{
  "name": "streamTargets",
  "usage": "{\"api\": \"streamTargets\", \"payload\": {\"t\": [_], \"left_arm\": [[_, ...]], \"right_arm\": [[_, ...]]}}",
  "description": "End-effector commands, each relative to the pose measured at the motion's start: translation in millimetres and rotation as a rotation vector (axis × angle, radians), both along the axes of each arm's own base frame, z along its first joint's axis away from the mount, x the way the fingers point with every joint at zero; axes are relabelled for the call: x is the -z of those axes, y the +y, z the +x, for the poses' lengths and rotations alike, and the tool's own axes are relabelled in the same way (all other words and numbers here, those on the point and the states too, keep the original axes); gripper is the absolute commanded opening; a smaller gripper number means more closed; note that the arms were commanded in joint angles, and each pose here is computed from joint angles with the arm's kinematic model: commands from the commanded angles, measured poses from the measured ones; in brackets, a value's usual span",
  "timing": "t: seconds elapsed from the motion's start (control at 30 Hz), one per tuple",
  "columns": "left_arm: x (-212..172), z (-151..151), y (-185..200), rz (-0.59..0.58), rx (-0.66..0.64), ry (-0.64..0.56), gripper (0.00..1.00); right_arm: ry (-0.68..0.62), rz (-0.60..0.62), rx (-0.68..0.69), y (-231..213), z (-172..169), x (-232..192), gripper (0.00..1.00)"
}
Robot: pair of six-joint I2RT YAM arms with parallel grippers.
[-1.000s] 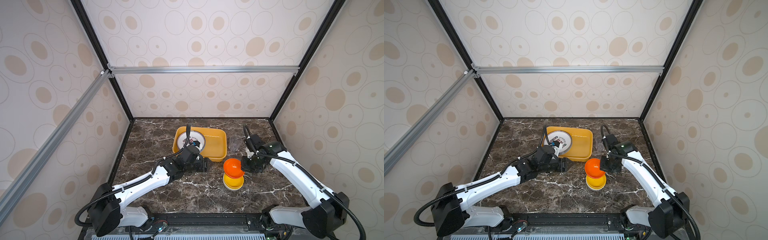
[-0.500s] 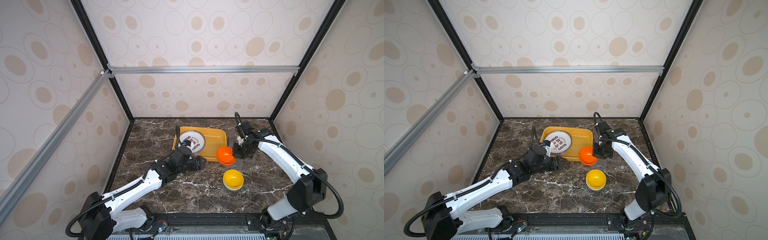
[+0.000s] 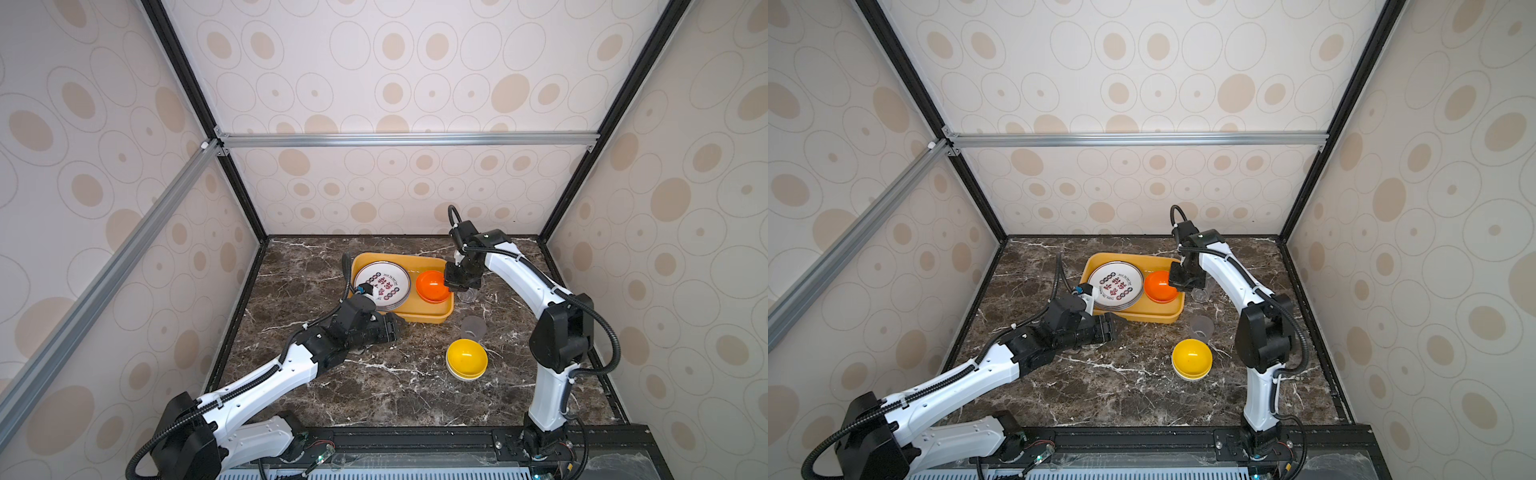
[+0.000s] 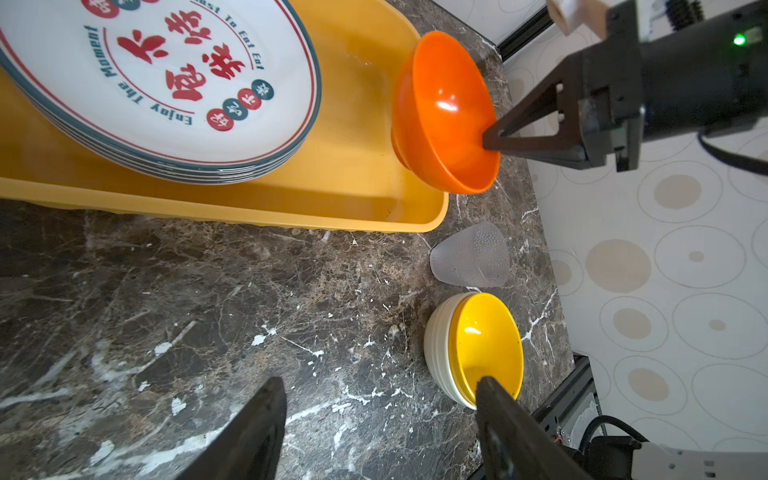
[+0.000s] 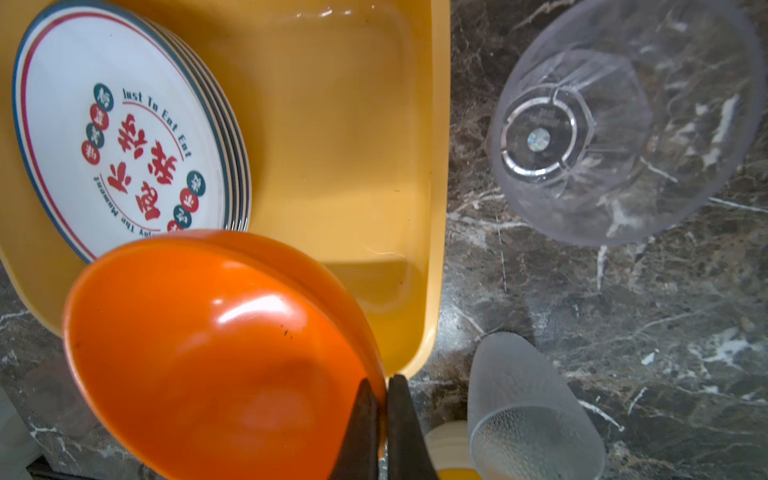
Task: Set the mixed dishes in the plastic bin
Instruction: 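Carry the orange bowl into the bin beside the plates with the right gripper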
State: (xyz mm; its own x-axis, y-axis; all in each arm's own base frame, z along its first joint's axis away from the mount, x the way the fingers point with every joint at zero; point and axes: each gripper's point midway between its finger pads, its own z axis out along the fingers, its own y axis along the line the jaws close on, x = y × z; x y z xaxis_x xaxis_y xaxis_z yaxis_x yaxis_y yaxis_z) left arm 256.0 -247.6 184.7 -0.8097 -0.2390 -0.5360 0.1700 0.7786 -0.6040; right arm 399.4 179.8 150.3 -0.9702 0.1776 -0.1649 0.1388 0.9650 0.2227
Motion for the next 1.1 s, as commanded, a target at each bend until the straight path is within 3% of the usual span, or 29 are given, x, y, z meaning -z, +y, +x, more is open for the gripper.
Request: {"api": "streamTargets", "payload": {"t": [0.0, 0.4, 1.07], "left_arm": [[-5, 2, 11, -0.004, -0.047, -0.007, 0.72], [1, 1, 20, 0.004, -0.067, 0.009, 0.72], [3, -1, 27, 0.001, -0.089, 0.024, 0.72]], "right_arm": [[-0.018, -0.010, 0.034, -5, 18, -3, 0.00], [0.008, -0.042, 0.091, -1, 65, 34, 0.00], [0.017, -0.071, 0.134, -3, 87, 64, 0.00]]}}
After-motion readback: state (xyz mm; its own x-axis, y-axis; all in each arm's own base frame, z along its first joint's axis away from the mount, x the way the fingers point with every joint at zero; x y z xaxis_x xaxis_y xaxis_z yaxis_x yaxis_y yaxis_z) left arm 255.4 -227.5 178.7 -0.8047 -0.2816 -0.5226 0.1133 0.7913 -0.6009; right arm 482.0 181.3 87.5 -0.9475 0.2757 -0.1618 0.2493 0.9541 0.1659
